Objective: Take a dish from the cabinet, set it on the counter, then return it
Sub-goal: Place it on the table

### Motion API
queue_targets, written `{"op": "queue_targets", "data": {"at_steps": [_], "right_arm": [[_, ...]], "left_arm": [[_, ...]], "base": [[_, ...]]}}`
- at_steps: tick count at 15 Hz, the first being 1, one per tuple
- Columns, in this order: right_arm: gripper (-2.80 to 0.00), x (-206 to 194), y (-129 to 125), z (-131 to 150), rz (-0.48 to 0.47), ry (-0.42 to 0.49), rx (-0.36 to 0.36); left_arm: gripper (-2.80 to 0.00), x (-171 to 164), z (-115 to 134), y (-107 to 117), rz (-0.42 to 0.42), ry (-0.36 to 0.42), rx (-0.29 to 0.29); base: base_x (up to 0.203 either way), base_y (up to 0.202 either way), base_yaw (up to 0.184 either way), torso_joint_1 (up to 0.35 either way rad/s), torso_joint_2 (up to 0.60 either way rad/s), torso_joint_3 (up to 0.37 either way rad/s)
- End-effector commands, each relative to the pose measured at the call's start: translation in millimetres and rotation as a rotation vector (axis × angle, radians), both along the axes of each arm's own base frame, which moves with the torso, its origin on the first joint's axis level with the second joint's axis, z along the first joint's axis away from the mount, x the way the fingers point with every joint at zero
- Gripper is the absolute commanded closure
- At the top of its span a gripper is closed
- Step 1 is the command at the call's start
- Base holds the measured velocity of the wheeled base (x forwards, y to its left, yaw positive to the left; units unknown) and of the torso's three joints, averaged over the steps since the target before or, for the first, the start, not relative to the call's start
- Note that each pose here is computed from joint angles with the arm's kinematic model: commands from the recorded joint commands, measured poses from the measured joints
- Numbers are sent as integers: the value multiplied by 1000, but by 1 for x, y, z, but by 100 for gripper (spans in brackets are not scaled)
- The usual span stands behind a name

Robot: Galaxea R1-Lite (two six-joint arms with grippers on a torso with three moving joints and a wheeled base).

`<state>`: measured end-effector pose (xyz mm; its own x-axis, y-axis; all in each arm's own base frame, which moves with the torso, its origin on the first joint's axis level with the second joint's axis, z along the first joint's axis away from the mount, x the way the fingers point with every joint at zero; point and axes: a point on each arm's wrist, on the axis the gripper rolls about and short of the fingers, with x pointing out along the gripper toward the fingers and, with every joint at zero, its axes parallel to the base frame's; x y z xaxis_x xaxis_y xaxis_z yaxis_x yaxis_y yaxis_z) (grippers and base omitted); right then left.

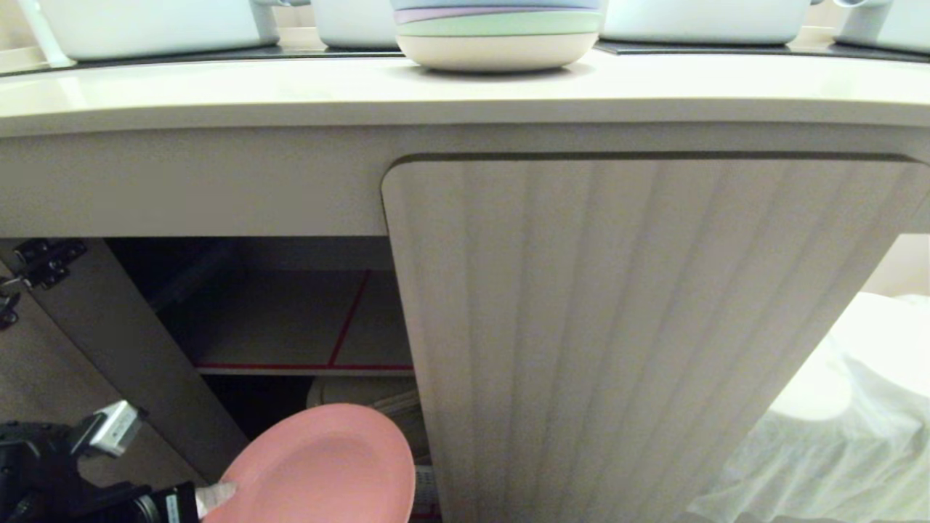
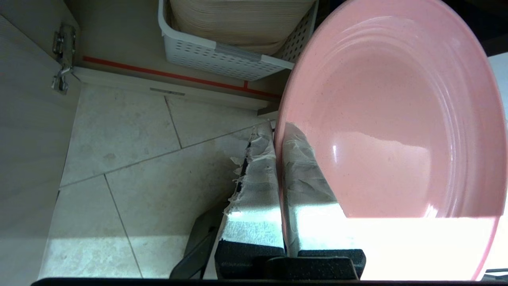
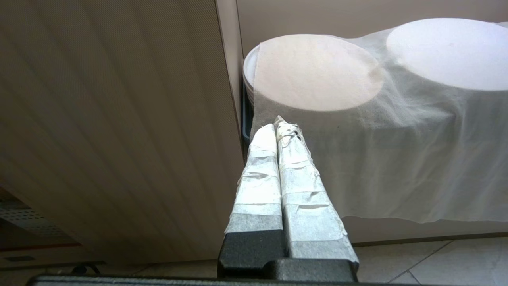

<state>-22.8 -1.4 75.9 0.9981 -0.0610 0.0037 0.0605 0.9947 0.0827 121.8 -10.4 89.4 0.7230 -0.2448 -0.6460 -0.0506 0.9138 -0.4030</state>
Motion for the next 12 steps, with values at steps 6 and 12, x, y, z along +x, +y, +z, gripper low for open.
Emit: {"op": "queue_targets", "data": {"at_steps": [6,12], "right_arm": [[0,0,0,0,0,1,0],[0,0,0,0,0,-1,0]], "left_arm": [[0,-1,0,0,-3,-2,-3],[0,-1,-2,-1,-8,14,-4]], "base": [[0,0,0,0,0,0],[0,0,0,0,0,0]]}}
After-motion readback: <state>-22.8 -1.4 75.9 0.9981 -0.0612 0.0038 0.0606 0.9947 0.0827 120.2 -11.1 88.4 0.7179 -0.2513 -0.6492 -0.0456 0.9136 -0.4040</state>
